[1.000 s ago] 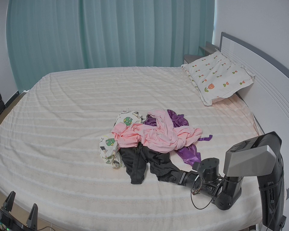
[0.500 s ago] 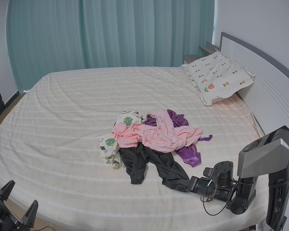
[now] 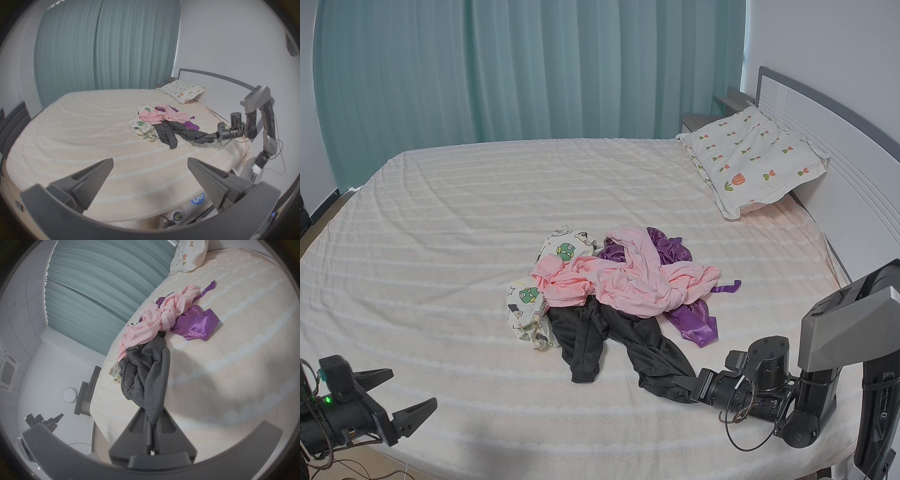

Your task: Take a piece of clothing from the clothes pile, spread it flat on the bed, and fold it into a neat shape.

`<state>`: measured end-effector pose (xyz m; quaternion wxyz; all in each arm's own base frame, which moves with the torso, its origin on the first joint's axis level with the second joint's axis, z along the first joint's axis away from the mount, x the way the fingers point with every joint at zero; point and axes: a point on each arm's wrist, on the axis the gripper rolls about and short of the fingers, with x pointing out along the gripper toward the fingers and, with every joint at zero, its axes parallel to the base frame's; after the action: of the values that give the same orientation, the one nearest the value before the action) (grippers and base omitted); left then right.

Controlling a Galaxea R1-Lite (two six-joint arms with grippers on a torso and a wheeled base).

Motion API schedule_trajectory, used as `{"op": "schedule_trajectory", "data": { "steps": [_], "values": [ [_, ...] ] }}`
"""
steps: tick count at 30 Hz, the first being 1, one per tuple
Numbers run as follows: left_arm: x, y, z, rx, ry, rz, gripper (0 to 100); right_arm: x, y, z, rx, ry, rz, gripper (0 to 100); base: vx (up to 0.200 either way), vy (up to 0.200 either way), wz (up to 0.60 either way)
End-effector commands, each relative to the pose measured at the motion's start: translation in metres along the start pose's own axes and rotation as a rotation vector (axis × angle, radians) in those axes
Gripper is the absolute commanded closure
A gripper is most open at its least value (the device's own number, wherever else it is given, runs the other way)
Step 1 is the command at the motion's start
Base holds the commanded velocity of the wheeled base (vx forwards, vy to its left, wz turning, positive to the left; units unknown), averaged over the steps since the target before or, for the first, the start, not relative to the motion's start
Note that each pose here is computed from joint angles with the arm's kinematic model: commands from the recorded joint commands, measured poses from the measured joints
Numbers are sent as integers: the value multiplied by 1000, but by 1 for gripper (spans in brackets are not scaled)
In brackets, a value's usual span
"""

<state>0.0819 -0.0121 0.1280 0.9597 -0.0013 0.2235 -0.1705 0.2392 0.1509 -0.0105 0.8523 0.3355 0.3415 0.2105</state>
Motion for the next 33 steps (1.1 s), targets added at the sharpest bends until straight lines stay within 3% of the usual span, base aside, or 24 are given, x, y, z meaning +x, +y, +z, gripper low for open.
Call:
{"op": "schedule_trajectory", "data": {
  "steps": [1,8,14,22,28,33],
  "values": [
    [106,4,-10,-238,299,-83,0,-2,6,-3,-7,6,21,100,0,0,0],
    [163,-26,-26,-331,398,-20,0,-2,7,-3,-11,1,22,100,0,0,0],
    [213,-47,-31,-362,297,36,0,-2,7,-2,-10,-1,24,100,0,0,0],
    [250,-72,-46,-340,325,19,0,-1,6,-3,-11,1,22,100,0,0,0],
    [292,-87,-36,-405,227,34,0,-1,6,-3,-11,0,21,100,0,0,0],
    [308,-101,-35,-416,197,23,0,0,6,-2,-10,-2,23,100,0,0,0]
  ]
}}
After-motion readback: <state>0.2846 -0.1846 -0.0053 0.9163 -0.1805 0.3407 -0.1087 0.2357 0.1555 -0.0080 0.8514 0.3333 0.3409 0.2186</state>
